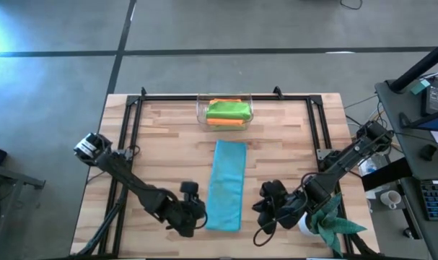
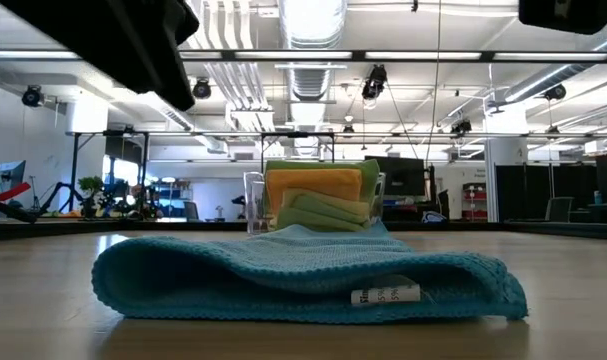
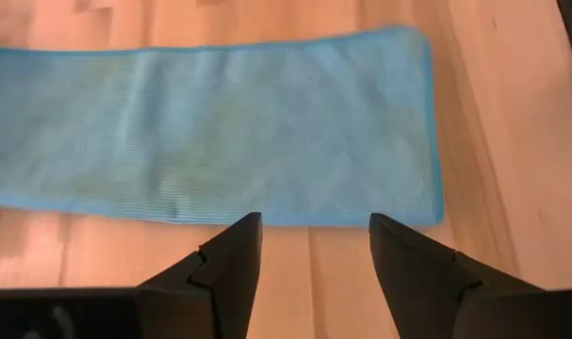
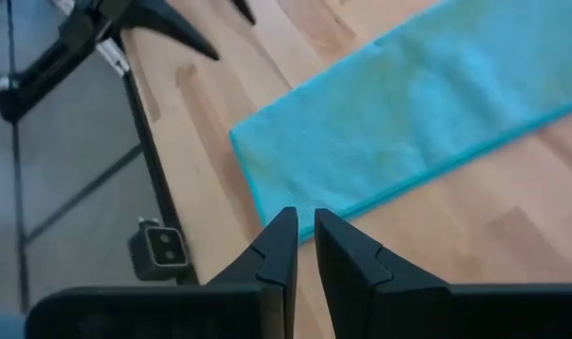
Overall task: Fold microfiber towels
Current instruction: Fold the blue microfiber towel
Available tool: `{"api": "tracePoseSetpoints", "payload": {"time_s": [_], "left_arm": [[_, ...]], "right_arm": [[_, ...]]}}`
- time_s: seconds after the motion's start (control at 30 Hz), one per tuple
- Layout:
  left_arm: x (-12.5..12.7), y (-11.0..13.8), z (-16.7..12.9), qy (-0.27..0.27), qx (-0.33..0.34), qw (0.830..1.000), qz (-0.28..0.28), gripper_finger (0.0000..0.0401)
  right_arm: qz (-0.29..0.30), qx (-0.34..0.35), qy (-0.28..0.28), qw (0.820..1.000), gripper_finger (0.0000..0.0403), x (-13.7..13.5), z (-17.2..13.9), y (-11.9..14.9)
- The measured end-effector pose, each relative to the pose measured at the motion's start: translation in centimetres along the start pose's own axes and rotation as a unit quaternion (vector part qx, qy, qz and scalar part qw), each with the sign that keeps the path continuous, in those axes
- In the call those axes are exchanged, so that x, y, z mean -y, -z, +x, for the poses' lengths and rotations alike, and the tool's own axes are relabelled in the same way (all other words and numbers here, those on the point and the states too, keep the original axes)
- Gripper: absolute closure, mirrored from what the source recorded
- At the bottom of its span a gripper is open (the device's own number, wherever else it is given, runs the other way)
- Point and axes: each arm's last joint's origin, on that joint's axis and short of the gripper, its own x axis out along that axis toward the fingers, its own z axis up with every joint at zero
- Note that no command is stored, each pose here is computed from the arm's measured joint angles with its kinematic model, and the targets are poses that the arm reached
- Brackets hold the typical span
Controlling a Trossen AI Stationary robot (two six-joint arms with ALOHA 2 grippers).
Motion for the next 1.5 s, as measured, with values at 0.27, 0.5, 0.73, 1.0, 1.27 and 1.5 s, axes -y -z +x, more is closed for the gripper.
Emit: {"api": "tracePoseSetpoints", "payload": {"time_s": [0.27, 0.5, 0.73, 1.0, 1.27, 1.5], "left_arm": [[-0.2, -1.0, -1.3, -0.002, 0.020, 1.000, -0.006, 0.0219], [-0.2, -1.0, -1.7, 0.003, 0.025, 1.000, 0.006, 0.0219], [0.5, 0.5, 0.0, 0.004, -0.011, 0.999, 0.030, 0.0219], [1.8, 0.9, 2.5, 0.036, -0.021, 0.997, 0.072, 0.0219], [2.7, 1.1, 4.0, 0.057, -0.016, 0.996, 0.069, 0.0218], [3.3, 1.4, 5.1, 0.065, -0.012, 0.995, 0.071, 0.0218]], "right_arm": [[-0.060, -0.037, -0.033, 0.997, 0.0322, 0.2, 0.5, -1.2], [-0.155, -0.027, -0.026, 0.987, 0.0249, 0.7, 1.2, -2.2], [-0.250, -0.032, -0.026, 0.967, 0.0215, 0.2, 3.8, -1.1], [-0.310, -0.018, -0.053, 0.949, 0.0214, -0.8, 7.3, 0.3], [-0.308, -0.058, -0.073, 0.947, 0.0202, -1.5, 8.9, 1.2], [-0.312, -0.079, -0.073, 0.944, 0.0193, -2.6, 11.3, 2.0]]}}
